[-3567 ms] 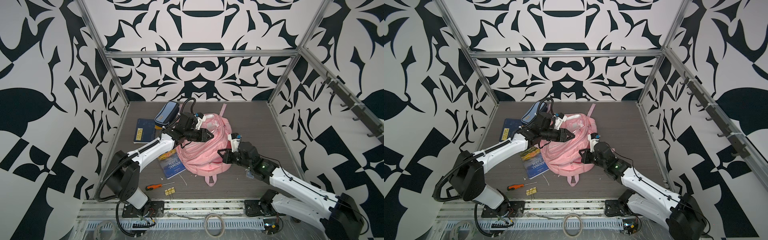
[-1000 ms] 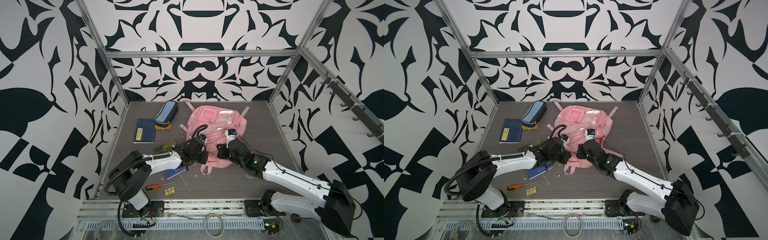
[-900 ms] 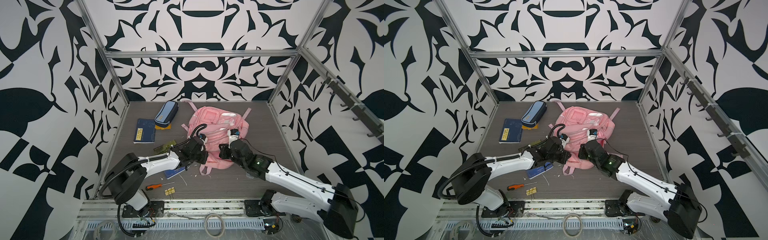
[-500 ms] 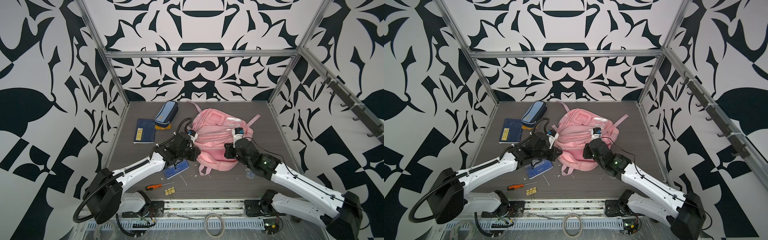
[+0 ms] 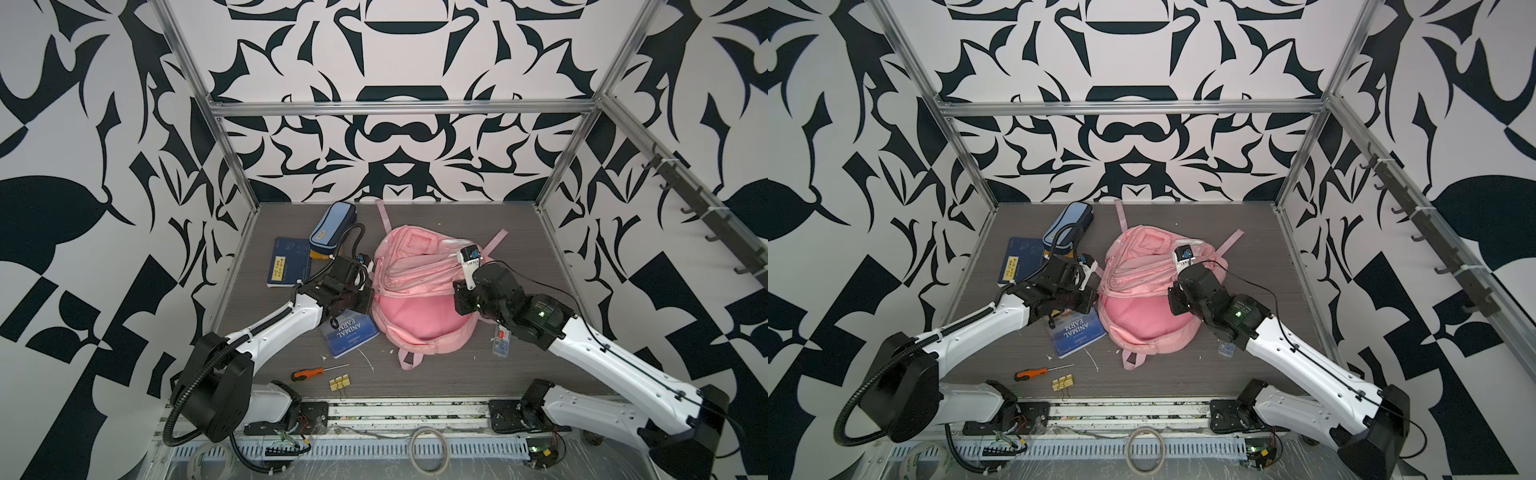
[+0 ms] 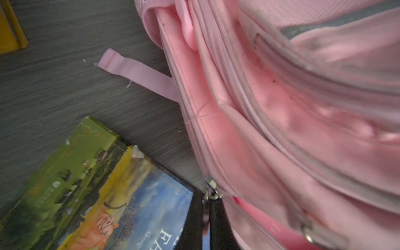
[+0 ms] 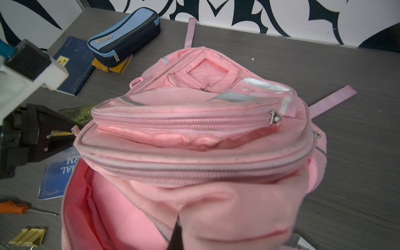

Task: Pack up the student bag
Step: 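Pull the zipper pulls apart with both grippers to spread the backpack open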

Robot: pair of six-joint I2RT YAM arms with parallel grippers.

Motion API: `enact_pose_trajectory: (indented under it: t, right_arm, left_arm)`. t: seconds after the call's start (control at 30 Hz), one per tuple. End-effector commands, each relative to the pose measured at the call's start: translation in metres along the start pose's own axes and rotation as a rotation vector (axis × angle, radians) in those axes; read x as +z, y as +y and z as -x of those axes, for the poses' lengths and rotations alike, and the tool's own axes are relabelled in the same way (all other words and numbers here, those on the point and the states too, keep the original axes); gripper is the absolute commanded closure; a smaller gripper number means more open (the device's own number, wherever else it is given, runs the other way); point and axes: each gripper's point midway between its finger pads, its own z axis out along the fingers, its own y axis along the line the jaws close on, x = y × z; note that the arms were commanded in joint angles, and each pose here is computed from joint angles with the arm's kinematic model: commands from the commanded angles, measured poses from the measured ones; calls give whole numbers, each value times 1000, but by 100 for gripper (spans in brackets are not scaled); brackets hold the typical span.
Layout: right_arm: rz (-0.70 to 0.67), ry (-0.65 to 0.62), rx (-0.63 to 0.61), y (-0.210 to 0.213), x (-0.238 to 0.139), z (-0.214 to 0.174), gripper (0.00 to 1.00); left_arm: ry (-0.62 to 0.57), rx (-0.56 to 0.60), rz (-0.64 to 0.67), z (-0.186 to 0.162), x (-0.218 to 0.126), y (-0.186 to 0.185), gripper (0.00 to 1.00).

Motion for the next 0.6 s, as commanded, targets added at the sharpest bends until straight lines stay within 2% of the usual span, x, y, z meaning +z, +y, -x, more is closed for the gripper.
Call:
enact_pose_trajectory:
  t: [0.0, 0.07, 0.17, 0.2, 0.27, 0.37, 0.47, 0.57]
  right_arm:
    - [76, -153, -82, 10, -32, 45, 100]
    - [216, -129, -132, 36, -34, 46, 100]
    - [260, -13, -236, 47, -33, 41, 100]
    - [263, -9, -264, 48, -35, 43, 100]
    - [251, -17, -282, 42, -42, 48, 100]
    - [198, -6, -250, 17, -44, 55, 100]
    - [140, 14, -211, -7, -42, 62, 100]
    - [93, 35, -205, -22, -39, 70, 100]
  left_arm:
    - [-3, -45, 53, 7, 2, 28, 100]
    - [-29, -91, 19, 14, 8, 31, 100]
    - [-54, -104, -37, 27, 21, 31, 100]
    - [-65, -97, -84, 33, 24, 26, 100]
    - [-97, -72, -218, 48, 27, 10, 100]
    - [-78, -8, -362, 64, 22, -13, 100]
    - [-77, 40, -432, 72, 10, -28, 100]
    - [-58, 71, -422, 65, 0, -30, 100]
